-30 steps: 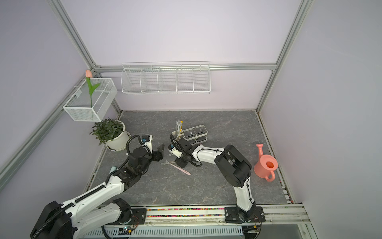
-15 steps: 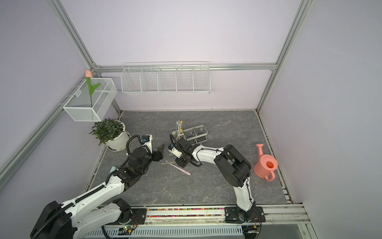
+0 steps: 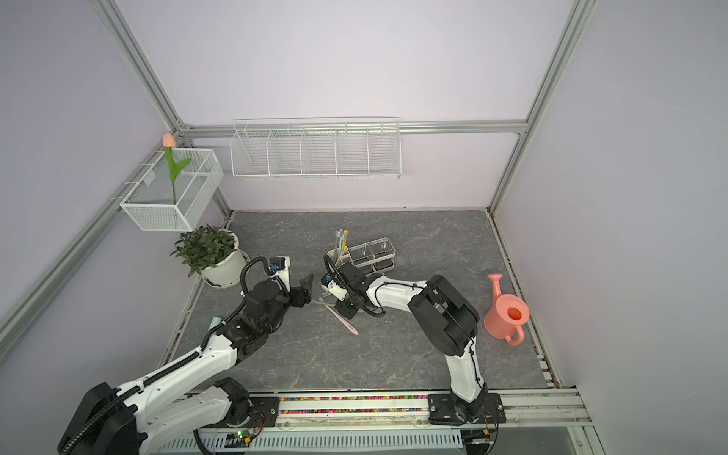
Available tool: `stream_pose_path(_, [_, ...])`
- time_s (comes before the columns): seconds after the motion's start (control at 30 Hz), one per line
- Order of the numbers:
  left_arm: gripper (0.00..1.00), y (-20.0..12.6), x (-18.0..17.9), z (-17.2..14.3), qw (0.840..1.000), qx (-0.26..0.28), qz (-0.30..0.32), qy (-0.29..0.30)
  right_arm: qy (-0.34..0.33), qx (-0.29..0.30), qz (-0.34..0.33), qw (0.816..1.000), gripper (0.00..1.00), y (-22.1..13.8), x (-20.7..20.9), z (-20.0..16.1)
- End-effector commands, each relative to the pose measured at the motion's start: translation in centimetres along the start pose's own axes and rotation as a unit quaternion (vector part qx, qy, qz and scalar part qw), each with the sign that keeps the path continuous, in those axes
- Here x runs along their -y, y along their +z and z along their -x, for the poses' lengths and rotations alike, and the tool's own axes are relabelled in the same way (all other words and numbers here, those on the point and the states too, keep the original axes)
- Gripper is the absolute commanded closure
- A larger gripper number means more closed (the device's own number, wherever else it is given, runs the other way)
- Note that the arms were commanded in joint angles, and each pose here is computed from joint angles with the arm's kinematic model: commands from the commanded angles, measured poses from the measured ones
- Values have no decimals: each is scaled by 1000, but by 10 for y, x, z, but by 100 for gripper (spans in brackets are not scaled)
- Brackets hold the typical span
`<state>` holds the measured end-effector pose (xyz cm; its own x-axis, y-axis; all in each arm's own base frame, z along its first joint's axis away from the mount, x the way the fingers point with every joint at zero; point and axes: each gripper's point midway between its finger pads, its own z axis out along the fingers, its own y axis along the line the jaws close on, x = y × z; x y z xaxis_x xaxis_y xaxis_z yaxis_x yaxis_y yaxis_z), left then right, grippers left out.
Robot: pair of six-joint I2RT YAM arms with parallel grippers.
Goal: Place the toothbrush into the toothbrush holder
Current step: Pick up the toothbrush from the center of the board.
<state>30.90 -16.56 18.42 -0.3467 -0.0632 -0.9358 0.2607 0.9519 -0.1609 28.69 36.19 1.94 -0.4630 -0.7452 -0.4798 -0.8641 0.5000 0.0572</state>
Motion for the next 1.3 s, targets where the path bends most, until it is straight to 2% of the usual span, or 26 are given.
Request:
stream_pose_path(0.0, [21,-2,-1,2,1000,7,5,-11,15,-92,31,995,75,11,-13,-58])
stream_pose_path(0.63, [21,-4,-2,3,1000,10,4,-14,40,-55,35,997,83,-4,-18,-44])
stream_pose_path(1.13, [21,-3,2,3,1000,8,-7,-16,52,-11,29,998,84,-28,-20,-30])
stream_pose_path(1.27, [21,2,4,0,1000,-9,-7,-8,63,6,19,998,83,-39,-17,-25])
